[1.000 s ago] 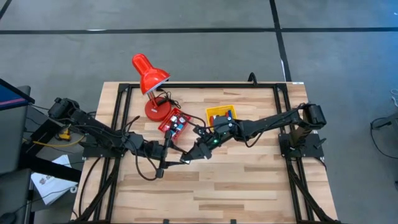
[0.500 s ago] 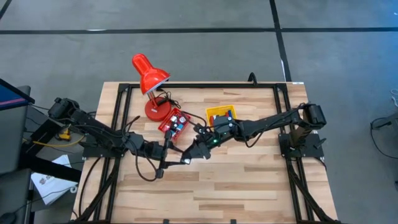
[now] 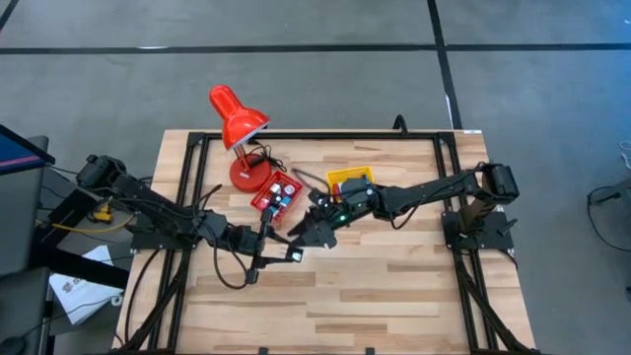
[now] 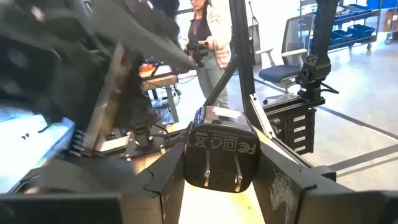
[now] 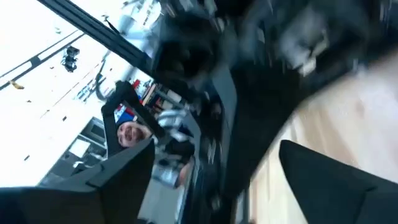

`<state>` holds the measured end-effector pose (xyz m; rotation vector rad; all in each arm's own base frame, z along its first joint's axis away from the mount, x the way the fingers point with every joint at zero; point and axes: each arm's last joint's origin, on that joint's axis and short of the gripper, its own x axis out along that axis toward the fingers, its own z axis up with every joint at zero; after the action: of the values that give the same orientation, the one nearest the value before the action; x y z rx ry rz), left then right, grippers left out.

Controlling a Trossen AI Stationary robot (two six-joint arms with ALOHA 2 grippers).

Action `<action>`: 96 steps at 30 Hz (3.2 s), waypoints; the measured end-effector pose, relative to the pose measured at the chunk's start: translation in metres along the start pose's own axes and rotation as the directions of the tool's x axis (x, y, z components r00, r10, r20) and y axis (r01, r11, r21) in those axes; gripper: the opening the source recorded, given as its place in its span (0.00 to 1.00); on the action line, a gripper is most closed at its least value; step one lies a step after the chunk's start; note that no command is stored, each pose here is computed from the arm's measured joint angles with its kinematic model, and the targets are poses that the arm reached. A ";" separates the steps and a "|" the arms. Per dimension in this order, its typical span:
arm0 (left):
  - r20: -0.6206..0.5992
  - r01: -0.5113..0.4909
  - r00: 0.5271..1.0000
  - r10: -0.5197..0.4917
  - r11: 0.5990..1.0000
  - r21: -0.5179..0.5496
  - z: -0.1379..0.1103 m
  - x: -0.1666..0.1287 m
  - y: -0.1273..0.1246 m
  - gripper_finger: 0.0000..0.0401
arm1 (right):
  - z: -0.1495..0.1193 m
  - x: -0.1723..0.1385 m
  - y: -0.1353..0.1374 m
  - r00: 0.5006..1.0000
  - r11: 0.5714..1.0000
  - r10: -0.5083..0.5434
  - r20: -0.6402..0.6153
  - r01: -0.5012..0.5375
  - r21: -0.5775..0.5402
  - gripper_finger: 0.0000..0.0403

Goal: Pick & Place Office items
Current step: Put the black charger adapter into the red bin

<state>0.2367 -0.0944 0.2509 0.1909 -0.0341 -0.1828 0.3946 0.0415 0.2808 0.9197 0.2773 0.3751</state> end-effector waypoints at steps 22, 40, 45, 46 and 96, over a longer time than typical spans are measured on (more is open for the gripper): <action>-0.145 -0.268 0.959 0.245 0.949 -0.166 -0.013 0.000 0.015 0.40 | 0.012 -0.100 0.054 0.906 0.832 -0.418 0.070 0.413 -0.371 0.93; -0.604 -0.764 0.605 0.518 0.591 -0.259 -0.074 -0.024 0.110 0.37 | 0.022 -0.168 -0.002 0.772 0.745 -0.597 0.217 0.634 -0.206 0.93; -0.686 -0.804 0.537 0.490 0.543 -0.241 -0.084 -0.034 0.119 0.39 | 0.033 -0.173 -0.022 0.724 0.707 -0.651 0.228 0.687 -0.167 0.93; -0.701 -0.813 0.519 0.490 0.535 -0.228 -0.086 -0.036 0.120 0.40 | 0.034 -0.174 -0.026 0.716 0.700 -0.660 0.226 0.696 -0.159 0.93; -0.795 -0.864 0.413 0.445 0.468 -0.187 -0.142 -0.026 0.146 0.42 | 0.037 -0.160 -0.049 0.706 0.669 -0.677 0.209 0.708 -0.224 0.93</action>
<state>0.2446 0.0779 0.1392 -0.4246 0.6675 0.7792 0.2745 -0.0802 0.2742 0.4789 0.4395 -0.3505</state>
